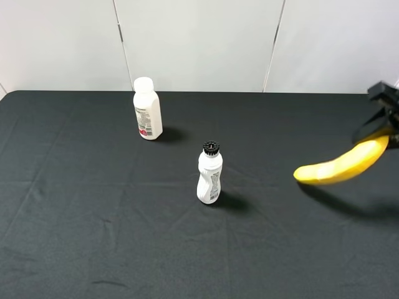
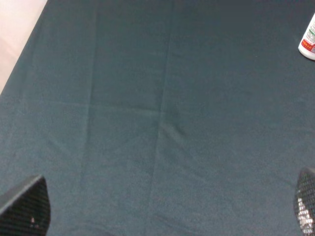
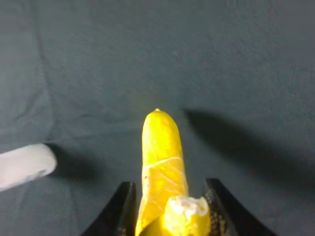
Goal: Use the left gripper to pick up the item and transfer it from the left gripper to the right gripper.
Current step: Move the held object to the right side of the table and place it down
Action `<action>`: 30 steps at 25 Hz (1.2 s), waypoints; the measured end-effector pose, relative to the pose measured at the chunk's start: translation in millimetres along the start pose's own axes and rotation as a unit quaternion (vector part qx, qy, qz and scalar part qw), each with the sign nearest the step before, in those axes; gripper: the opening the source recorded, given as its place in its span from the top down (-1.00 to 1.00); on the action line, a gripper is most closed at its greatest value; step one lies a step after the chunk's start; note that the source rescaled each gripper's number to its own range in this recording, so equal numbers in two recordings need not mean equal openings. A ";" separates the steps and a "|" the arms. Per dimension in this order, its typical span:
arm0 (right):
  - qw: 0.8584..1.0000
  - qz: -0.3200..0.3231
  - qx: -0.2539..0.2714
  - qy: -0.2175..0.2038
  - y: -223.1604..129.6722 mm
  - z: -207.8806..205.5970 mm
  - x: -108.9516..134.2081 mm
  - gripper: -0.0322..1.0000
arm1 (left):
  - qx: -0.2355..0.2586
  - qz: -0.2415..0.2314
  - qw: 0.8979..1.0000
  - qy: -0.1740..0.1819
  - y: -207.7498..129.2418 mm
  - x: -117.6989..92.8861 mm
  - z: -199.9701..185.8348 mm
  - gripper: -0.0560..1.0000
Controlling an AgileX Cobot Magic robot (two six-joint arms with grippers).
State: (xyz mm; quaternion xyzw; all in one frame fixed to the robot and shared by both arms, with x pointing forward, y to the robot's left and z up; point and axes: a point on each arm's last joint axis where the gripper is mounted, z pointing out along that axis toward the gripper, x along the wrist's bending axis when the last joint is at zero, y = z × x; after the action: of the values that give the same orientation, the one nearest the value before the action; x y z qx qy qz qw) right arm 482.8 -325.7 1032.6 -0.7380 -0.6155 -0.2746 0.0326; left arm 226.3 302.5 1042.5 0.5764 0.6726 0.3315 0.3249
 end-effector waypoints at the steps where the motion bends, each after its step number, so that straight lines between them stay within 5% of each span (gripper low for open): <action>1: 1.000 -0.003 0.003 0.007 2.1 -3.7 3.2 0.94 | 0.000 0.000 1.000 0.000 0.0 0.0 0.0 -1.00; 9: 0.993 -0.014 0.074 0.089 3.6 6.1 10.6 0.94 | 0.000 0.000 1.000 0.000 0.0 0.0 0.0 -1.00; 21: 0.972 0.054 0.184 0.135 13.4 85.8 -27.4 0.94 | 0.000 0.000 1.000 0.000 0.0 0.0 0.0 -1.00; 30: 0.972 0.060 0.177 0.142 22.0 94.9 -31.1 0.94 | 0.000 0.000 1.000 0.000 0.0 0.0 0.0 -1.00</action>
State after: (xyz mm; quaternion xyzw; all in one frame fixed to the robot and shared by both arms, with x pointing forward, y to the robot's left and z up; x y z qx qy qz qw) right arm 535.0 -322.1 944.7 -0.7100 -0.5977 -0.2608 0.2657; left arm 226.3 302.5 1042.5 0.5764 0.6726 0.3315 0.3249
